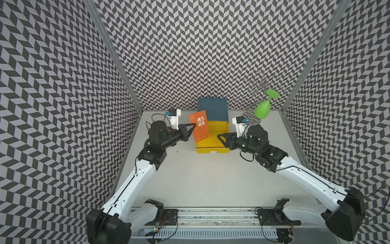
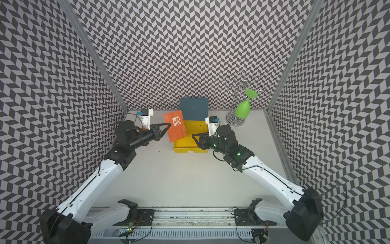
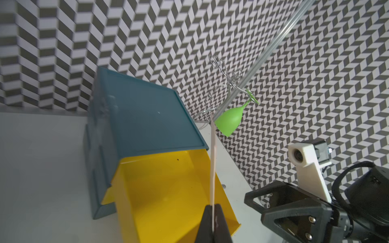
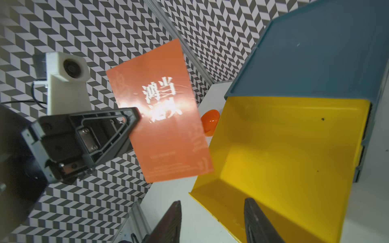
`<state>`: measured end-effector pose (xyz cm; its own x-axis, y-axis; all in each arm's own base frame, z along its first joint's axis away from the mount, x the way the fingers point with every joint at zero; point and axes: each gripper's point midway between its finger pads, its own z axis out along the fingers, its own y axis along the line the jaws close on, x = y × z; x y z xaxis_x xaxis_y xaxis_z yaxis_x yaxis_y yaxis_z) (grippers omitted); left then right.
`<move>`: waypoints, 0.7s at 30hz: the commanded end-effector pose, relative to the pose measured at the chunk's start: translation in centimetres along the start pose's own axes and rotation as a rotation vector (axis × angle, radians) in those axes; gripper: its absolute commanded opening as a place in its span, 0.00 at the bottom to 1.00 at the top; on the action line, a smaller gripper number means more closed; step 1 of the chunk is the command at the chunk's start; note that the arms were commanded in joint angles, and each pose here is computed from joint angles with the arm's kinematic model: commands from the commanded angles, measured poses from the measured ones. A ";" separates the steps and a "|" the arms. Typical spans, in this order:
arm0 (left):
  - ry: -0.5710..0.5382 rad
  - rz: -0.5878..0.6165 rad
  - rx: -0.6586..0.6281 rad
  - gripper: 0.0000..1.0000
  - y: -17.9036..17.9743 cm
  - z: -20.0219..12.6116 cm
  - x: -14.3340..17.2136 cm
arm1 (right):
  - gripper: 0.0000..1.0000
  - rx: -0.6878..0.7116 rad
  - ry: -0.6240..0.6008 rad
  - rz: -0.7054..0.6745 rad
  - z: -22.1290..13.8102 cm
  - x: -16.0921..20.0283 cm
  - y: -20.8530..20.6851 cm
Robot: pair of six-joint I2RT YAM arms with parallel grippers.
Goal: Take the postcards out of the drawer
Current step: Place the postcard at the center of the board.
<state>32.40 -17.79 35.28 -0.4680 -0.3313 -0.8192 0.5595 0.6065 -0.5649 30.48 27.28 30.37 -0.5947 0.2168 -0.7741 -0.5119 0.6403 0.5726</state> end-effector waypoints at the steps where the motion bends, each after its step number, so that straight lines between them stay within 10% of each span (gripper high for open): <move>1: 0.054 0.029 -0.013 0.00 1.0 -2.4 -0.1 | 0.54 -0.068 -0.125 -0.042 -2.9 -4.7 1.6; 9: 0.377 -0.142 -0.330 0.00 11.4 -5.3 7.7 | 0.55 -0.015 -0.176 -0.061 -5.7 -7.3 -1.9; 21: 0.580 -0.356 -0.329 0.00 12.2 -4.7 21.5 | 0.56 -0.022 -0.137 -0.053 -5.9 -6.5 -3.8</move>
<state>26.01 -12.71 11.18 -0.9221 -0.1751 -0.3452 0.0910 0.7688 -0.6330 33.04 19.00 34.39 -0.4932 0.2974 -0.8175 -0.5155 0.6571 0.5501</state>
